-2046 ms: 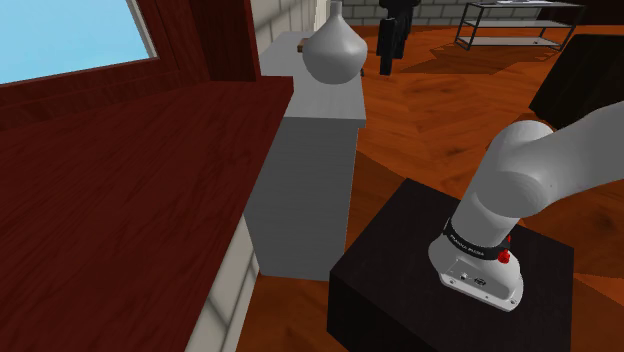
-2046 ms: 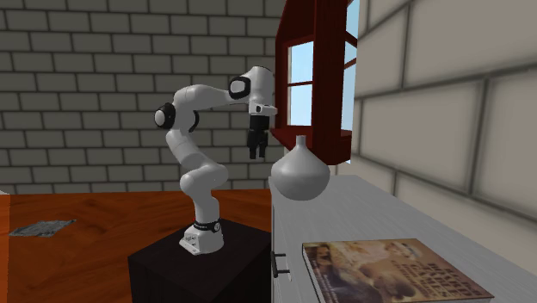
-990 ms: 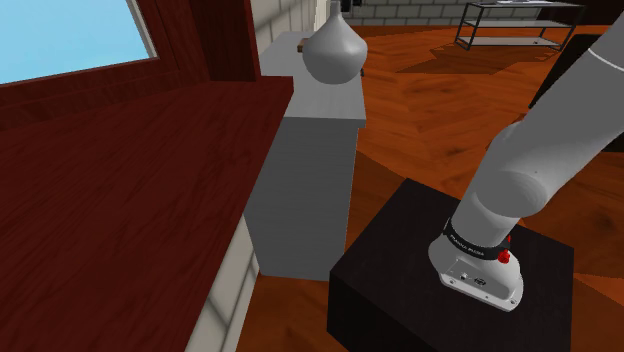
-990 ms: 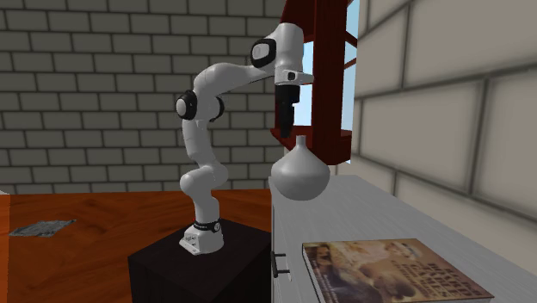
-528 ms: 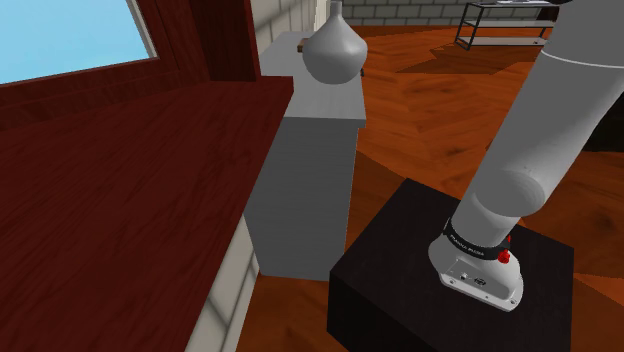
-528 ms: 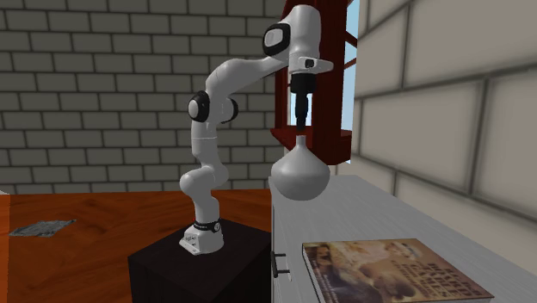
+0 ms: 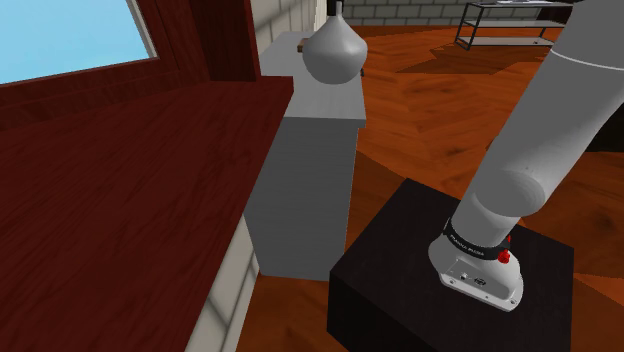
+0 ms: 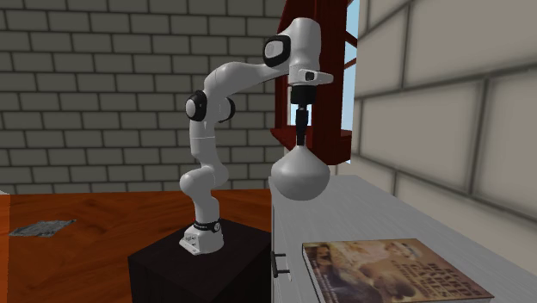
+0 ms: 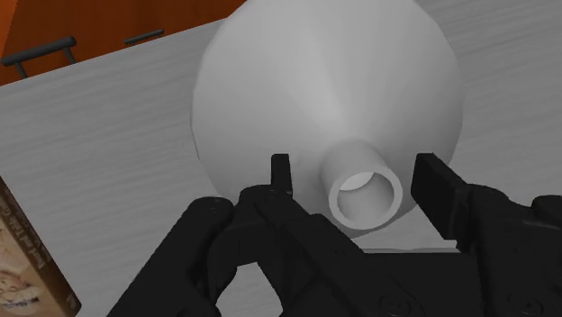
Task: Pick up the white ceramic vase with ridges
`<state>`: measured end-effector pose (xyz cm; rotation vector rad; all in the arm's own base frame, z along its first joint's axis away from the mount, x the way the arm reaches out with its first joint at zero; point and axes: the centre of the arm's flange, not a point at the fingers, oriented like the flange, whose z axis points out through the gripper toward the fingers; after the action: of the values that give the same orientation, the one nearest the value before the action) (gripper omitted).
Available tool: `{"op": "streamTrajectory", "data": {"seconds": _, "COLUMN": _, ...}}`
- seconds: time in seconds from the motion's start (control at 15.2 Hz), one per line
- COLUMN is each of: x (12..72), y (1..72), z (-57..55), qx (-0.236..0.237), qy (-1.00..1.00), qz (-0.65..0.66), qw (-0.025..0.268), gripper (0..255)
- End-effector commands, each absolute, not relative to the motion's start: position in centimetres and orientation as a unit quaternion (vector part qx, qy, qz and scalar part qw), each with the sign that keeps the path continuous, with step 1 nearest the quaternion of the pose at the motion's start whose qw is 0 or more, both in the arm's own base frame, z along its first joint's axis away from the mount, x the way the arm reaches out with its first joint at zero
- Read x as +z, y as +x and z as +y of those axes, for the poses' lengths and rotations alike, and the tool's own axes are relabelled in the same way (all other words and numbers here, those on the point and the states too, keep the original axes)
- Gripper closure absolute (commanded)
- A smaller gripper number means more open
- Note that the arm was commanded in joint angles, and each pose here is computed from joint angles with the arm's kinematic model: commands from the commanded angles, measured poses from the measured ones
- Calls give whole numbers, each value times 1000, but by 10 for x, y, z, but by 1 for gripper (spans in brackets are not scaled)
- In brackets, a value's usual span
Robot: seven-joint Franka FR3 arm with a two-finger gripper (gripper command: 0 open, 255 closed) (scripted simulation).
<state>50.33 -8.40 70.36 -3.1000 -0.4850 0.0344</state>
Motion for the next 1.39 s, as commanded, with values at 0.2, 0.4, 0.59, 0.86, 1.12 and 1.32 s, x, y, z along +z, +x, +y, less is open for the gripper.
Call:
{"op": "streamTrajectory", "data": {"seconds": 0.2, "x": 703, "y": 503, "z": -84, "qx": 11, "qy": -988, "qz": -155, "qw": 2, "gripper": 255}}
{"op": "streamTrajectory", "data": {"seconds": 0.4, "x": 703, "y": 503, "z": -84, "qx": 11, "qy": -988, "qz": -155, "qw": 2, "gripper": 255}}
{"op": "streamTrajectory", "data": {"seconds": 0.59, "x": 708, "y": 503, "z": -84, "qx": 11, "qy": -988, "qz": -155, "qw": 2, "gripper": 255}}
{"op": "streamTrajectory", "data": {"seconds": 0.86, "x": 729, "y": 503, "z": -84, "qx": 11, "qy": -988, "qz": -155, "qw": 2, "gripper": 255}}
{"op": "streamTrajectory", "data": {"seconds": 1.12, "x": 750, "y": 503, "z": -84, "qx": 11, "qy": -988, "qz": -155, "qw": 2, "gripper": 255}}
{"op": "streamTrajectory", "data": {"seconds": 1.32, "x": 766, "y": 503, "z": -84, "qx": 11, "qy": -988, "qz": -155, "qw": 2, "gripper": 255}}
